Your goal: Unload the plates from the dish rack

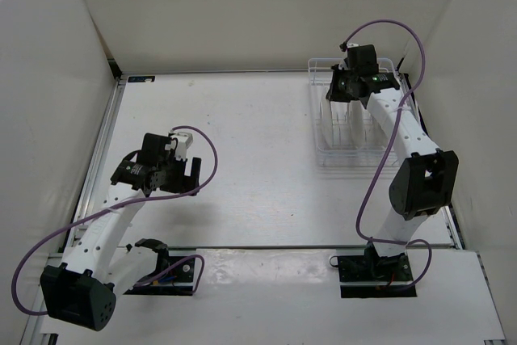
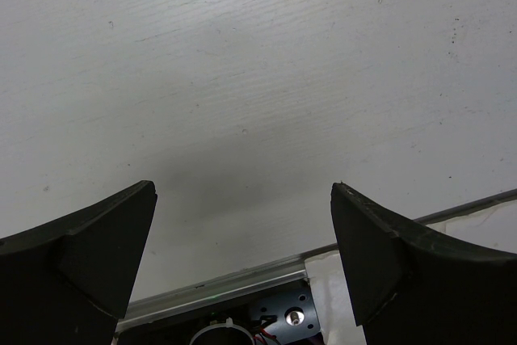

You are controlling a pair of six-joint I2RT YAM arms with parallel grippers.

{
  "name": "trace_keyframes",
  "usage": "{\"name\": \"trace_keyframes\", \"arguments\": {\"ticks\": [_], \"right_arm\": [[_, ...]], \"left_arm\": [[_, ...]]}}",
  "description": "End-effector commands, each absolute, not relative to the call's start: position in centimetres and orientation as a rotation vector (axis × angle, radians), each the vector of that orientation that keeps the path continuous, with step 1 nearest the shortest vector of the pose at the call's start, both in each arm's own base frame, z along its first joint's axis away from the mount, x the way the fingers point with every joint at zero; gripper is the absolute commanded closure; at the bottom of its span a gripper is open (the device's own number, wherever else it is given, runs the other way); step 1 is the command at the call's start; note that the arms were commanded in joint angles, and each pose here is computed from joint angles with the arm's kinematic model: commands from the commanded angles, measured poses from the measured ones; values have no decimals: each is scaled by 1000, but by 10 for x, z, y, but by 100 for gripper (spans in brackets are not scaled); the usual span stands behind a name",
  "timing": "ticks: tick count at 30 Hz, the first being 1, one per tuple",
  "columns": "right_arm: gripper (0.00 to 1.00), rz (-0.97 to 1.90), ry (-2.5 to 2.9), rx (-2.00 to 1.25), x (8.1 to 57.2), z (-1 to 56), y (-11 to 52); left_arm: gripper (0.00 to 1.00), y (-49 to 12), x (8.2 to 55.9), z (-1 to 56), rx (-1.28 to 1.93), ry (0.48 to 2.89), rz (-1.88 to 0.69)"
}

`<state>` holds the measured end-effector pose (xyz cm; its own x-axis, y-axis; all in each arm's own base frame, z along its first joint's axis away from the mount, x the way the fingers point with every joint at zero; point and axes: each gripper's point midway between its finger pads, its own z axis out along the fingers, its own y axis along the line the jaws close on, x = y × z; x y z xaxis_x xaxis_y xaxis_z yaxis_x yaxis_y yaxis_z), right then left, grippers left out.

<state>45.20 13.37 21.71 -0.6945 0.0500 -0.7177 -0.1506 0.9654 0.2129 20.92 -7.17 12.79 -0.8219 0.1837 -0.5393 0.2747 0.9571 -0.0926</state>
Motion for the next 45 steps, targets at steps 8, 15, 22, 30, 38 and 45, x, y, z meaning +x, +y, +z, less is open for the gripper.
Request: {"name": "trace_keyframes", "arguments": {"ticks": [8, 15, 22, 30, 38, 45], "right_arm": [[100, 304, 2311, -74, 456, 227, 130], [100, 302, 2281, -83, 456, 244, 128], [100, 336, 2260, -90, 455, 258, 132], [100, 326, 2268, -83, 453, 256, 130], [100, 341, 2290, -75, 453, 244, 132], [100, 341, 2295, -79, 451, 243, 134]], "left_arm": [[0, -75, 215, 142, 318, 2517, -245], [0, -75, 215, 142, 320, 2517, -246], [0, -75, 215, 144, 322, 2512, -244], [0, -75, 213, 143, 323, 2517, -248], [0, -75, 214, 142, 322, 2515, -244], [0, -74, 213, 143, 321, 2514, -242]]}}
